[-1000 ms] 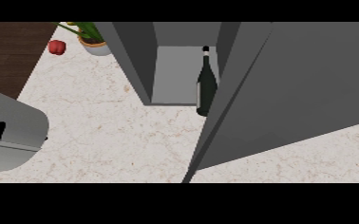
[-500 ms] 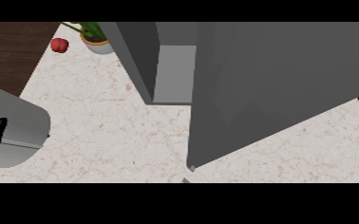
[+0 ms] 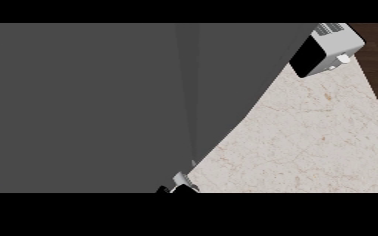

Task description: Pick up the wine, place it into the cabinet and close the cabinet

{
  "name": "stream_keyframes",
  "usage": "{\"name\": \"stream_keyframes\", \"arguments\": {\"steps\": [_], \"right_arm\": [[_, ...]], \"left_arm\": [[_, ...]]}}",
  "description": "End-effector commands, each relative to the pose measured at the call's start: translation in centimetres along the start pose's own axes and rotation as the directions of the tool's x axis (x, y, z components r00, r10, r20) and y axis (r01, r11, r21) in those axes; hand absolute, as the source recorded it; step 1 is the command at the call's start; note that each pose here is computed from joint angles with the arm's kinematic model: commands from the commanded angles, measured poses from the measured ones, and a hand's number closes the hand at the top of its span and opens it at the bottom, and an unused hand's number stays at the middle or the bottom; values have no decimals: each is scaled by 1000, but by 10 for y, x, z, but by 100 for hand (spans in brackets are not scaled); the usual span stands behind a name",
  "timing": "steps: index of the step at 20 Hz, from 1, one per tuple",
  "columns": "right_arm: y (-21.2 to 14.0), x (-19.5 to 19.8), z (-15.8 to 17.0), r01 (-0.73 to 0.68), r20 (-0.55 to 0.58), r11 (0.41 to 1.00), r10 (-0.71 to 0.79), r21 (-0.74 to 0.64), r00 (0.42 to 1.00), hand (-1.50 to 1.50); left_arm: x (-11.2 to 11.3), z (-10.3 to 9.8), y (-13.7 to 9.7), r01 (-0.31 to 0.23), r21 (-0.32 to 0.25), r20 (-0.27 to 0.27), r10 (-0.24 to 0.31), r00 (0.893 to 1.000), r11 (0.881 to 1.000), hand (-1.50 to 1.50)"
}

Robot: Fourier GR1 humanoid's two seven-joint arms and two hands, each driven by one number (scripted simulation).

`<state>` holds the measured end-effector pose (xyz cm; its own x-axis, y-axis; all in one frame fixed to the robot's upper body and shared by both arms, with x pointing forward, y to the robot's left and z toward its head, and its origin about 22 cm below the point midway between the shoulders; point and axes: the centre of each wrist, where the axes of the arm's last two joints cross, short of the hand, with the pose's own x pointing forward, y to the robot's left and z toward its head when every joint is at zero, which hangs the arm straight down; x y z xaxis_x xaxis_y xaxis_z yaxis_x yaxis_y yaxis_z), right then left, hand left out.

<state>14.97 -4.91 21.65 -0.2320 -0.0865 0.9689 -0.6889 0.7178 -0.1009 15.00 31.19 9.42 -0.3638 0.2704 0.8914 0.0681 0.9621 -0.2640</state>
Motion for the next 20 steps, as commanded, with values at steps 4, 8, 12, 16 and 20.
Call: {"name": "stream_keyframes", "arguments": {"steps": [4, 8, 12, 16, 20], "right_arm": [[-8, 22, -93, -13, 28, 999, 14, -34, 1000, 150], [-15, 23, -122, -76, 35, 994, 78, -76, 996, 150], [-17, 32, -153, -213, 44, 967, 221, -137, 974, 150], [-57, 16, -172, -186, 30, 966, 194, -178, 981, 150], [-96, 2, -183, -169, -14, 966, 170, -193, 985, 150]], "left_arm": [[-5, 3, -4, -8, 8, 8, 8, 1000, 1000, -150], [-3, 0, -11, -1, 24, 13, 1, 1000, 1000, -150], [-2, -12, 0, 8, 11, 2, -8, 1000, 1000, -150], [-7, -15, -6, 13, 36, 20, -13, 1000, 999, -150], [4, -10, -13, 13, 21, 19, -14, 1000, 1000, -150]]}}
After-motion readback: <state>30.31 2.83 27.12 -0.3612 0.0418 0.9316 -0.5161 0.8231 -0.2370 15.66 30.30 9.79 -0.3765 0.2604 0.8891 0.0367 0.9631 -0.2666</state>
